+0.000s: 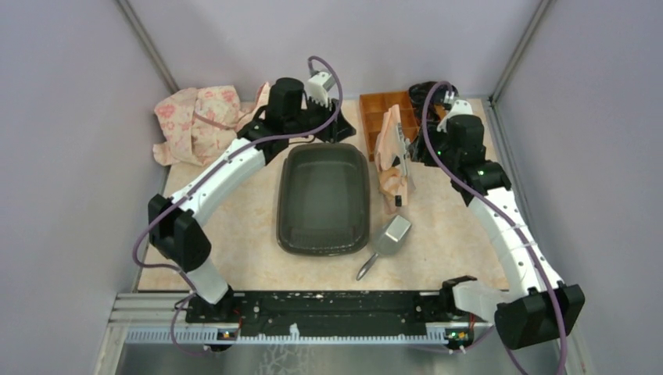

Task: Fill the litter box with clean litter
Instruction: Remove the clamp from the cat litter bag.

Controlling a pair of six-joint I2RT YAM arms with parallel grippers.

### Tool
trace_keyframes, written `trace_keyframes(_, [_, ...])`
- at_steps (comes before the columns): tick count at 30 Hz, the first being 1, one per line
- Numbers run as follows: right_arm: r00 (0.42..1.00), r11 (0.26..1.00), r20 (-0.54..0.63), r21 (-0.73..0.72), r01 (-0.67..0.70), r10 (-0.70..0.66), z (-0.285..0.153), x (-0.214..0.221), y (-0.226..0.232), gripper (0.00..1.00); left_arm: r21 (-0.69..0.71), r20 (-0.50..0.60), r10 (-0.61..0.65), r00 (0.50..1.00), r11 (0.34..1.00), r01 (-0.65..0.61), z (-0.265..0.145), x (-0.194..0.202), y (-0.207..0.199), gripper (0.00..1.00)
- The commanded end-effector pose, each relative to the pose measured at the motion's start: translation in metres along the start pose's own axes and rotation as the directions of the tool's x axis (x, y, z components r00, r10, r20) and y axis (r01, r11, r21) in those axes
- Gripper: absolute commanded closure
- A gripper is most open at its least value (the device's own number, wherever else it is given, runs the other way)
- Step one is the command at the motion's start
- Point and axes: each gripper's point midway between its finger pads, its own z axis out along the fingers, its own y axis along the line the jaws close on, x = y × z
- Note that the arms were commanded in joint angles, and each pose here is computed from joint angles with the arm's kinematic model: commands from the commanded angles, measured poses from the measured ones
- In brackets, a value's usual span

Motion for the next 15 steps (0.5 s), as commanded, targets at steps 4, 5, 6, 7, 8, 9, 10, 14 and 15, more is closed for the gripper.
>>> trace_keyframes(4, [0.993, 0.998, 0.104, -0.007, 0.065, -0.064, 0.030, -0.034, 0.005, 0.51, 0.254, 0.077, 0.107, 0.991, 0.959, -0.123, 0.013, -0.022, -0.040, 0.29])
trace_keyframes(5, [0.992, 0.998, 0.104, -0.015, 0.066, -0.064, 0.031, -0.036, 0.007, 0.50, 0.291, 0.101, 0.152, 0.983, 0.941, -0.175, 0.013, -0.027, -0.046, 0.23])
trace_keyframes(6, [0.992, 0.998, 0.105, -0.019, 0.067, -0.065, 0.031, -0.036, 0.008, 0.49, 0.310, 0.114, 0.186, 0.976, 0.927, -0.213, 0.015, -0.029, -0.048, 0.17])
trace_keyframes(7, [0.992, 0.998, 0.107, -0.017, 0.067, -0.065, 0.032, -0.037, 0.008, 0.48, 0.312, 0.126, 0.217, 0.968, 0.918, -0.246, 0.019, -0.031, -0.047, 0.15])
trace_keyframes(8, [0.992, 0.998, 0.108, -0.014, 0.069, -0.067, 0.031, -0.039, 0.008, 0.45, 0.280, 0.127, 0.237, 0.963, 0.923, -0.264, 0.023, -0.033, -0.040, 0.13])
trace_keyframes(9, [0.991, 0.997, 0.107, -0.021, 0.078, -0.075, 0.029, -0.039, 0.009, 0.42, 0.239, 0.114, 0.245, 0.963, 0.934, -0.265, 0.027, -0.034, -0.030, 0.13])
trace_keyframes(10, [0.992, 0.996, 0.100, -0.025, 0.085, -0.082, 0.027, -0.037, 0.010, 0.41, 0.198, 0.099, 0.248, 0.964, 0.944, -0.263, 0.029, -0.033, -0.021, 0.12])
trace_keyframes(14, [0.980, 0.989, 0.139, 0.025, 0.143, -0.145, -0.001, -0.039, 0.008, 0.39, 0.018, 0.046, 0.248, 0.968, 0.968, -0.249, 0.023, -0.020, 0.019, 0.12])
trace_keyframes(15, [0.977, 0.988, 0.149, 0.049, 0.146, -0.152, -0.010, -0.042, 0.005, 0.38, -0.009, 0.042, 0.236, 0.971, 0.972, -0.236, 0.016, -0.018, 0.025, 0.12])
